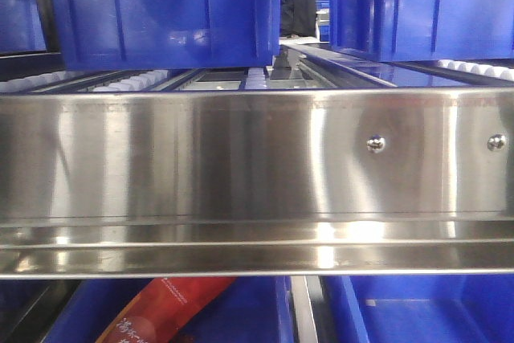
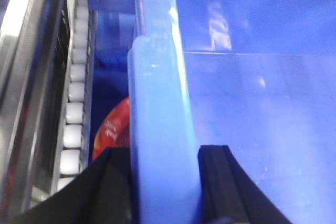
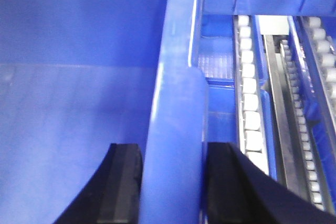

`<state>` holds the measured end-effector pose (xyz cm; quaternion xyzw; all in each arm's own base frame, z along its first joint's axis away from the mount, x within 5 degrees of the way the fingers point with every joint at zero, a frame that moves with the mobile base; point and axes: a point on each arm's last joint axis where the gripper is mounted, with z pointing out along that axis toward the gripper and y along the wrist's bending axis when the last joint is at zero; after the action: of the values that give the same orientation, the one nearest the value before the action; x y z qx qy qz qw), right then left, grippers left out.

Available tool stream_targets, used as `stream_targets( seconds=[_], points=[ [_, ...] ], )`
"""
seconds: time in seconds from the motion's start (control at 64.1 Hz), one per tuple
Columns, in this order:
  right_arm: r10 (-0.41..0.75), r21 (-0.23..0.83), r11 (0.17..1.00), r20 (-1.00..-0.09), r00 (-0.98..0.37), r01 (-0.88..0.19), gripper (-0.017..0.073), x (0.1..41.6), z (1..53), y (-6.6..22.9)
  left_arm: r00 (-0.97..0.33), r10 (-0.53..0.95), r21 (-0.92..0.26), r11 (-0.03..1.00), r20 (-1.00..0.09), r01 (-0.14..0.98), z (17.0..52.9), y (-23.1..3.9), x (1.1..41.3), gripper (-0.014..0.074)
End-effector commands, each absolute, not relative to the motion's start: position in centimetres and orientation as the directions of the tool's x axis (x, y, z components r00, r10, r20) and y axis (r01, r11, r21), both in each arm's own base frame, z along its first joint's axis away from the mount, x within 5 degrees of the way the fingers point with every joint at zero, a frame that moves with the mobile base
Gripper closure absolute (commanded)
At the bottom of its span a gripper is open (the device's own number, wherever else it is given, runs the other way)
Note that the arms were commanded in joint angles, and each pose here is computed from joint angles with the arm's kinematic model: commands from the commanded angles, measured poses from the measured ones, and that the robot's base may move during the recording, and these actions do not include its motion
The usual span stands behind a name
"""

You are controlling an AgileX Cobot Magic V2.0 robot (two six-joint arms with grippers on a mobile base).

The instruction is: Move blue bin to conveyor side

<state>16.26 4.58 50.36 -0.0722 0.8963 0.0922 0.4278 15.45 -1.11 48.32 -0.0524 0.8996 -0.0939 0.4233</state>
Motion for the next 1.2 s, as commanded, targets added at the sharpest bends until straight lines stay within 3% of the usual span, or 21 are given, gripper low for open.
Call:
stream_targets(
  seconds=[0.0,1.186],
  points=[
    [-0.061,0.033,0.985,-0.855,-0.515,-0.172,0.0648,15.71,51.73,3.58,-0.519,-0.148,-0.152,0.988,-0.842,-0.036,49.66,-0.41,15.16,0.0613],
    [-0.067,0.034,0.984,-0.835,-0.546,-0.173,0.0648,16.15,50.74,3.74,-0.477,-0.151,-0.156,0.987,-0.866,-0.030,50.04,-0.41,15.38,0.0613]
  ],
)
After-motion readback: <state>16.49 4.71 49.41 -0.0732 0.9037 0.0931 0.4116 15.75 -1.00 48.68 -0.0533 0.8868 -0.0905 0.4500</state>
